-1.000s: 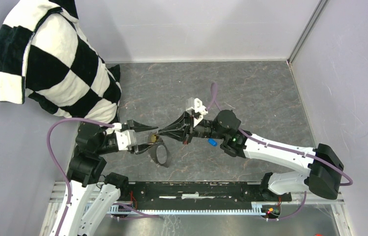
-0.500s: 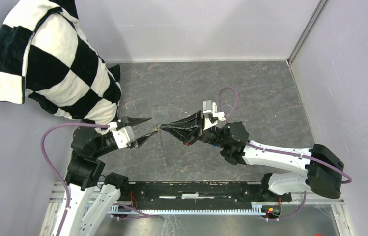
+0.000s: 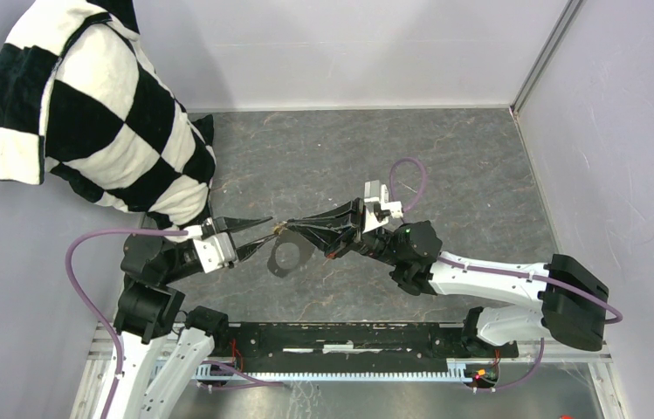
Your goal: Put the keys on the keyring
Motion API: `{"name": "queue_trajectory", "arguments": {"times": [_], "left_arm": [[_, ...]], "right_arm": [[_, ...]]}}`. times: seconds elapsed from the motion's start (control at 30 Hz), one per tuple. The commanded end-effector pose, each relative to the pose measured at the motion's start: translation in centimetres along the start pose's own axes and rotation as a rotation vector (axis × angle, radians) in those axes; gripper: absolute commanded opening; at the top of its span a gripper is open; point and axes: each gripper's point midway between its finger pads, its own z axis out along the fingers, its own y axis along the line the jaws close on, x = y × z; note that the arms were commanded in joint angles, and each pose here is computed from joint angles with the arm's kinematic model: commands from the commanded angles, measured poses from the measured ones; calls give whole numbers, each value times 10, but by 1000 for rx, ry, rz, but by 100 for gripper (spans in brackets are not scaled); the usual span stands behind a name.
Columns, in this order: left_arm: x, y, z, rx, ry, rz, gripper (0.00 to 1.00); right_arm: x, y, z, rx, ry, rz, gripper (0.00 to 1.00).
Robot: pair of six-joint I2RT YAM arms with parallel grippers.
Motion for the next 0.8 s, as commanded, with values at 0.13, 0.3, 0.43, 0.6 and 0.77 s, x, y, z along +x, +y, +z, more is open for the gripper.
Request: {"name": "queue_trajectory", "arguments": {"times": [0.13,0.3,0.43,0.6,0.77], "left_arm": [[-6,-11,1,70,-34,36,31],[-5,-20,0,113,-55,88,21],[-6,-30,-3,162,-90,189,13],[1,-45,-6,247,-107,359,11],[9,-52,-7,299,-117,494,10]], "right_arm": [[-23,6,5,-16,-92,3,0],[-22,5,6,-14,-94,13,0],[-20,4,7,-10,-94,19,0],[-19,4,9,-8,-95,30,0],[-17,4,10,-10,-92,40,0]]}}
